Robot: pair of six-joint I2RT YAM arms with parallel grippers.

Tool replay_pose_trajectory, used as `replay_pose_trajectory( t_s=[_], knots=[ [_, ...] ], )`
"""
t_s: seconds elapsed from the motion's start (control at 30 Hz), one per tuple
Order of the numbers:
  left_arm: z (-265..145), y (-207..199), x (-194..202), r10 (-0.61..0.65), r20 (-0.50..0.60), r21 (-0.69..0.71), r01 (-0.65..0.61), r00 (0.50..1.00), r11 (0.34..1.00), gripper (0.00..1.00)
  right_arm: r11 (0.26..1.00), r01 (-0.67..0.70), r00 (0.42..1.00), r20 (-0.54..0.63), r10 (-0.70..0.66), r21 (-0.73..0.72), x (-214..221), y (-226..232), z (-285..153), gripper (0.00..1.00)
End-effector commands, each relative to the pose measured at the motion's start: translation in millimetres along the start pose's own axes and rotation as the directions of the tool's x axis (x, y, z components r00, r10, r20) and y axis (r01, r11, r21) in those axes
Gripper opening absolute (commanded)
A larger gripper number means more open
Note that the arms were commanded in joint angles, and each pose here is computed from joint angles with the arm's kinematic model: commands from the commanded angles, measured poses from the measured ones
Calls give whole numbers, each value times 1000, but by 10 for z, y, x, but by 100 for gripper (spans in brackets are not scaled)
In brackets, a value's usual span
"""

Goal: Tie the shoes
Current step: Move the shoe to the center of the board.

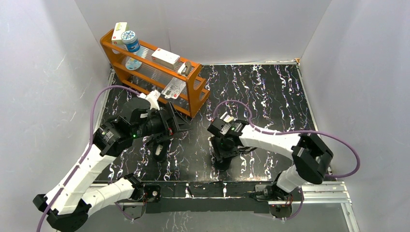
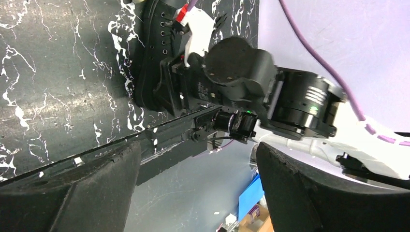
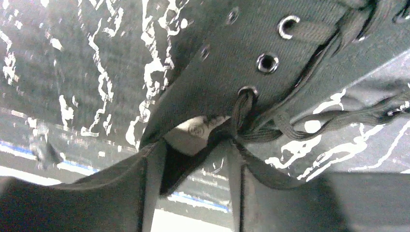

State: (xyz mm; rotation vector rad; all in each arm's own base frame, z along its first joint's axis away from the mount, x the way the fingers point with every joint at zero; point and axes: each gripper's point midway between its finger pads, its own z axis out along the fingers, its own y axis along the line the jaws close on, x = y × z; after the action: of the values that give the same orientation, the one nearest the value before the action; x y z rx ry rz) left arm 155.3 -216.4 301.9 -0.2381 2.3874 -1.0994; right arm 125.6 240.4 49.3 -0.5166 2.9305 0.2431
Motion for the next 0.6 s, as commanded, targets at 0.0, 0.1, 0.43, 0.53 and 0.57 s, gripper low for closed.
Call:
replay_pose_trajectory(
  t_s=[0.0,0.1,0.43,0.53,0.57],
  knots=[
    [40,-48,77,70,-29,82,-67,997,994,86,995,-28,999,-25,26,-98,165,182,-603,70],
    [92,-41,116,73,-41,105,-68,996,992,87,988,-119,993,-3,119,-96,195,-56,-937,81],
    [417,26,264,150,-154,131,-130,977,983,85,860,-501,856,86,509,-101,-214,-1463,-890,98],
    [525,18,272,191,-176,146,-166,966,975,80,800,-588,783,165,600,-121,-440,-1921,-775,93],
    [555,21,275,196,-182,147,-171,963,974,80,780,-616,763,160,626,-113,-446,-2052,-730,90]
  ],
)
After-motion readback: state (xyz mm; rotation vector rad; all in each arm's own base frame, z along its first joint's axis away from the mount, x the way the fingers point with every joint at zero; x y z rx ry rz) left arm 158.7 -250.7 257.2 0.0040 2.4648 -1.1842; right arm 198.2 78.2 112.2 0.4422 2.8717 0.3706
